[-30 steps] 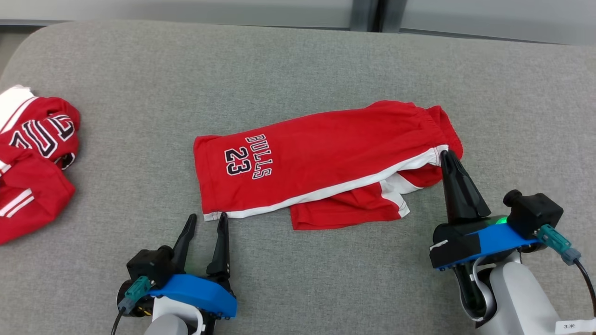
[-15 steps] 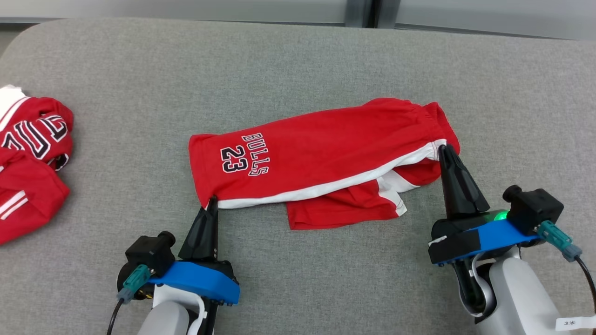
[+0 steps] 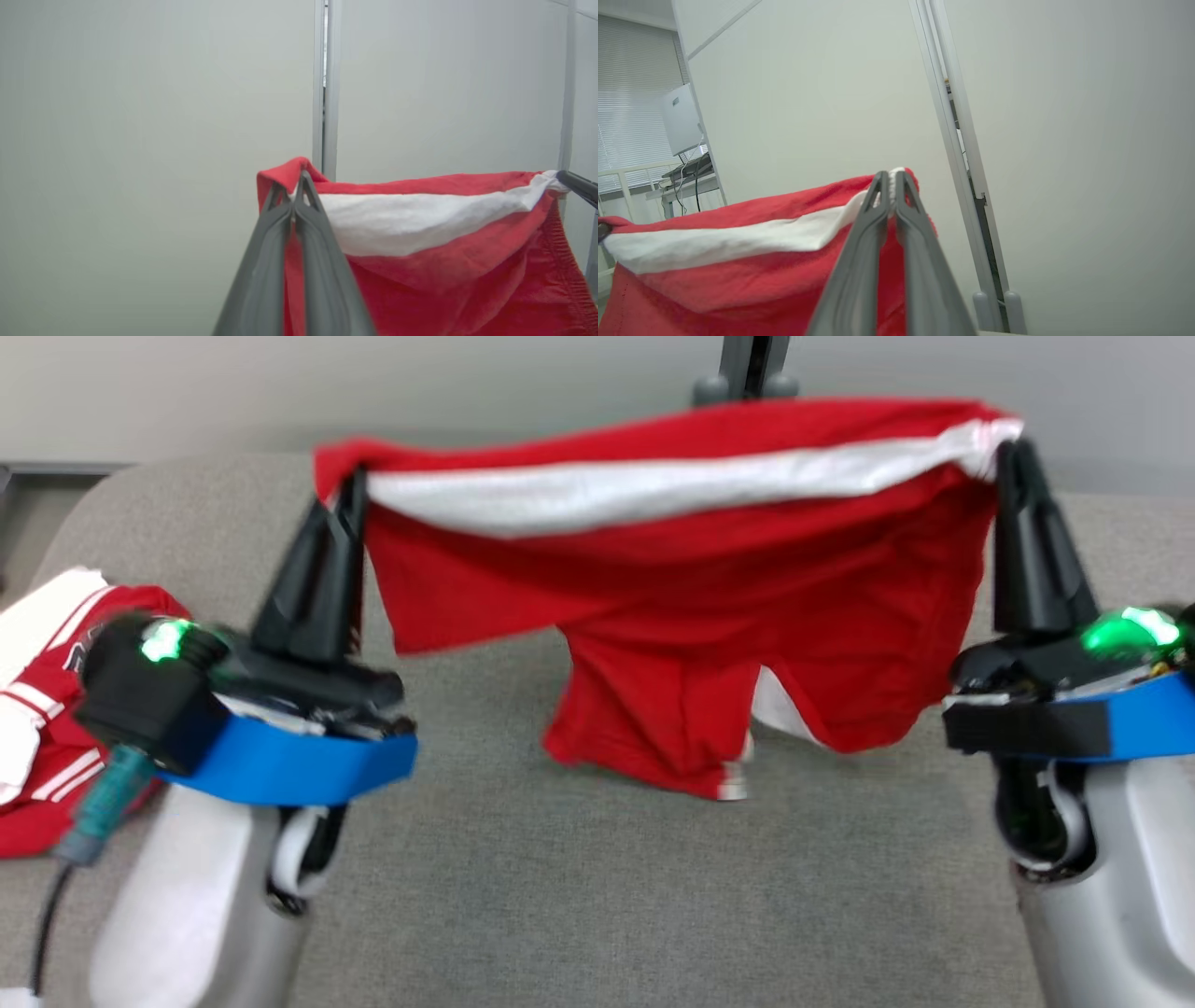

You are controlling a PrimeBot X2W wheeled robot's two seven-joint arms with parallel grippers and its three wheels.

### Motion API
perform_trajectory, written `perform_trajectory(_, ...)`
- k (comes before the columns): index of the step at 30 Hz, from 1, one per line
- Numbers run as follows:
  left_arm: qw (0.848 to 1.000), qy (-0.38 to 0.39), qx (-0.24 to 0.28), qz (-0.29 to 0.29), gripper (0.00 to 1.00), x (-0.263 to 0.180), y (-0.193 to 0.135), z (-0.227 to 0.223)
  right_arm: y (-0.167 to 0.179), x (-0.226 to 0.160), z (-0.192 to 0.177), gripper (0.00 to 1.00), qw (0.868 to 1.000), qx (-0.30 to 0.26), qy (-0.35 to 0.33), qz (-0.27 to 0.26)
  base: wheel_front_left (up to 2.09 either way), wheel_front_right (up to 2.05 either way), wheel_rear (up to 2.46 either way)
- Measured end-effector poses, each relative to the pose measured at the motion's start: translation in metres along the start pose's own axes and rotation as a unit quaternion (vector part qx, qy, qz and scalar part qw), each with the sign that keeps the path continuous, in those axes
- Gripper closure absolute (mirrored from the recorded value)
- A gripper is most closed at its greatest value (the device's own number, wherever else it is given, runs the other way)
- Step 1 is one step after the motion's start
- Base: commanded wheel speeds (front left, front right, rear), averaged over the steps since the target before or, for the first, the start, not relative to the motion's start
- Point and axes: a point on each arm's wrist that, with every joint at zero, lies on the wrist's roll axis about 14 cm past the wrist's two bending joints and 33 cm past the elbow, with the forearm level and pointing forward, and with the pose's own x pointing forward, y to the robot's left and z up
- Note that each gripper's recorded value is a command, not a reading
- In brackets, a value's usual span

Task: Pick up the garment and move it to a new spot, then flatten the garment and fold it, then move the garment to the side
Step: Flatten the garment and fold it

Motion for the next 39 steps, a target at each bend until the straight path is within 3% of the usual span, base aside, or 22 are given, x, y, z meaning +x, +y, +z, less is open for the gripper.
perform_trajectory(7, 0.987, -0.122, 0.064, -0.081, 1.00, 0.038, -0.021, 0.097, 0.012, 0.019, 0.103, 1.00, 0.992, -0.027, -0.113, 0.048, 0.00, 0.00, 0.00)
perform_trajectory(12, 0.990, -0.095, 0.063, -0.085, 1.00, 0.064, -0.007, 0.081, 0.001, 0.036, 0.121, 1.00, 0.991, -0.054, -0.111, 0.048, 0.00, 0.00, 0.00)
perform_trajectory(21, 0.991, -0.069, 0.074, -0.090, 1.00, 0.131, 0.007, 0.034, -0.044, 0.090, 0.071, 1.00, 0.994, -0.075, -0.077, 0.002, 0.00, 0.00, 0.00)
perform_trajectory(28, 0.987, -0.118, 0.073, -0.079, 1.00, 0.145, 0.006, 0.054, -0.050, 0.112, 0.055, 1.00, 0.993, -0.082, -0.079, -0.003, 0.00, 0.00, 0.00)
perform_trajectory(31, 0.994, -0.075, 0.056, -0.060, 1.00, 0.124, 0.014, 0.023, -0.051, 0.097, 0.035, 1.00, 0.996, -0.081, -0.049, -0.007, 0.00, 0.00, 0.00)
perform_trajectory(35, 1.000, 0.015, 0.009, -0.003, 1.00, 0.073, 0.032, -0.038, -0.059, 0.046, -0.019, 1.00, 0.998, -0.048, 0.031, -0.035, 0.00, 0.00, 0.00)
perform_trajectory(39, 0.991, 0.116, -0.034, 0.058, 1.00, -0.002, 0.042, -0.097, -0.060, -0.024, -0.078, 1.00, 0.989, -0.006, 0.129, -0.070, 0.00, 0.00, 0.00)
